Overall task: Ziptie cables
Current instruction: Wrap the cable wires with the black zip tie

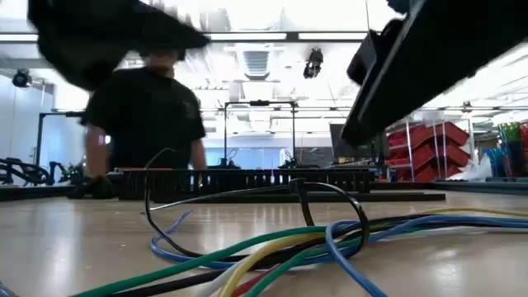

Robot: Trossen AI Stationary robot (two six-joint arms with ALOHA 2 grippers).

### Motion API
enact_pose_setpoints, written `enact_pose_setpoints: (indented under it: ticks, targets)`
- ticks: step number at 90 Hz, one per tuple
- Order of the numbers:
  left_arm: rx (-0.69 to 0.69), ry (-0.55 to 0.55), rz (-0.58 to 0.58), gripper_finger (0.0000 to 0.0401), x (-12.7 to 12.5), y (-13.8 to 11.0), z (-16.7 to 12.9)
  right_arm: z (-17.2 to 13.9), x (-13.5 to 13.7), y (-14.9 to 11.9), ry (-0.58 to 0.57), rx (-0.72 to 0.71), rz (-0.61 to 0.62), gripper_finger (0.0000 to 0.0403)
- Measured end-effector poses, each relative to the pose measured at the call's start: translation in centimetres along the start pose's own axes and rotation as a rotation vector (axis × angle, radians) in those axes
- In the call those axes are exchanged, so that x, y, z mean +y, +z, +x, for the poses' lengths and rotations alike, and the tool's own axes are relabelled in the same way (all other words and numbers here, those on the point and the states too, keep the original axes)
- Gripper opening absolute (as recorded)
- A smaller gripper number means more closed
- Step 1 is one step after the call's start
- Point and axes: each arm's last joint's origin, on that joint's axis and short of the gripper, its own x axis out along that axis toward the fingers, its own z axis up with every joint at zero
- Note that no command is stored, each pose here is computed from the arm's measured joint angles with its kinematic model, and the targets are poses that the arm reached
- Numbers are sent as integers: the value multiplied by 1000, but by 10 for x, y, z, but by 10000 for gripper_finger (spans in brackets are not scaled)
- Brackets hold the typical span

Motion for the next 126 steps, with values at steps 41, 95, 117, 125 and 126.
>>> enact_pose_setpoints:
  ticks: [41, 95, 117, 125, 126]
  targets:
    - [322, -216, 481, 160, 51, 26, 42, 6, 22, -18, -43, -99, 163, 131]
    - [329, -473, 671, 150, 93, 6, 78, 9, 30, -14, -95, -180, 243, 129]
    - [340, -489, 642, 132, 99, 0, 87, 13, 35, -11, -112, -203, 273, 136]
    - [337, -497, 623, 122, 98, -5, 90, 13, 35, -11, -123, -210, 275, 136]
    - [338, -498, 620, 120, 98, -6, 91, 13, 35, -11, -123, -210, 275, 136]
